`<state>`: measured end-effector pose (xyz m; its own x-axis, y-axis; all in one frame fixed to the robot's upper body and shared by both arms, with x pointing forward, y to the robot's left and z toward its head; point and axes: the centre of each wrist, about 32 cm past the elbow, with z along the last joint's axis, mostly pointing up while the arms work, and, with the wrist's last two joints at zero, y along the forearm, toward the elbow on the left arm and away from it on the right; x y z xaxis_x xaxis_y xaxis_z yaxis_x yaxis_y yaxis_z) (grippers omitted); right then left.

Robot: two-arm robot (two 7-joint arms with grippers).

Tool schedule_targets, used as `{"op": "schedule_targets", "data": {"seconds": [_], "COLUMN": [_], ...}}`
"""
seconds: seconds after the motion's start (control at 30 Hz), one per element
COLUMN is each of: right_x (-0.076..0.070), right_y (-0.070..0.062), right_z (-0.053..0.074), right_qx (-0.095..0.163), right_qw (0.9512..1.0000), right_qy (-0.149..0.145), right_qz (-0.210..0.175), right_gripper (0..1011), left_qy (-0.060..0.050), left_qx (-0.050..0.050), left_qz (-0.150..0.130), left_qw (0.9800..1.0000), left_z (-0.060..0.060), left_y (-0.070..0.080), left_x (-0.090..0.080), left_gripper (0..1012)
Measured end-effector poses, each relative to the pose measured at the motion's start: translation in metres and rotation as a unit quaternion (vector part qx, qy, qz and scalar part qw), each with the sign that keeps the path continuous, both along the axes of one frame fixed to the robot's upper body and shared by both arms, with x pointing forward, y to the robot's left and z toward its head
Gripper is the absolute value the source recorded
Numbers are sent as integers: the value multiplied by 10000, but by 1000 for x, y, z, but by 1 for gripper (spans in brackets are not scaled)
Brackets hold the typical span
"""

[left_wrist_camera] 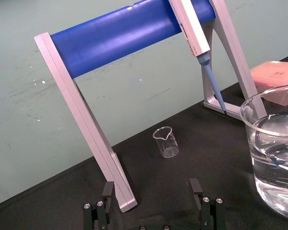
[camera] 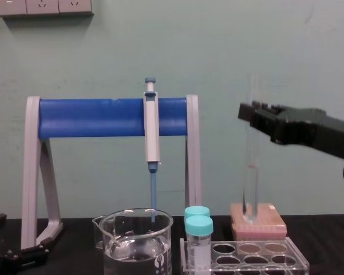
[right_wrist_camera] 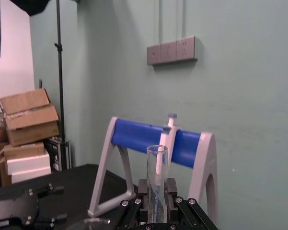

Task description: Hold the test tube with one hand and immerse one end into the beaker, then return it to the test tube rack.

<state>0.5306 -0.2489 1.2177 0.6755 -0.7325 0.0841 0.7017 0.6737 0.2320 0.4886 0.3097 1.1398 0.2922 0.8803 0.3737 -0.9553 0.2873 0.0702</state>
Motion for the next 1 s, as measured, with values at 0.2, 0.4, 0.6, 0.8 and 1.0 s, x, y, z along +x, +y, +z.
{"op": "schedule_targets", "data": {"seconds": [0.2,0.4,0.6,0.8,1.0], "right_x": [-1,-2,-4,-5,-4], "right_y": [-3,-3,0,0,-1], "right_z": [-11,-20,-26,-29,-31], "right_qx": [-85,-123,-139,-155,-182], "right_qw": [9998,9995,9991,9988,9984], "right_qy": [142,284,401,462,518], "right_qz": [-58,-82,-70,-85,-125], "right_gripper": [224,224,224,224,224], "left_qy": [0,0,0,0,0], "left_qx": [0,0,0,0,0], "left_qz": [0,0,0,0,0], "left_qw": [10000,10000,10000,10000,10000], "left_z": [0,0,0,0,0], "left_y": [0,0,0,0,0], "left_x": [0,0,0,0,0], "left_gripper": [1000,1000,1000,1000,1000]}}
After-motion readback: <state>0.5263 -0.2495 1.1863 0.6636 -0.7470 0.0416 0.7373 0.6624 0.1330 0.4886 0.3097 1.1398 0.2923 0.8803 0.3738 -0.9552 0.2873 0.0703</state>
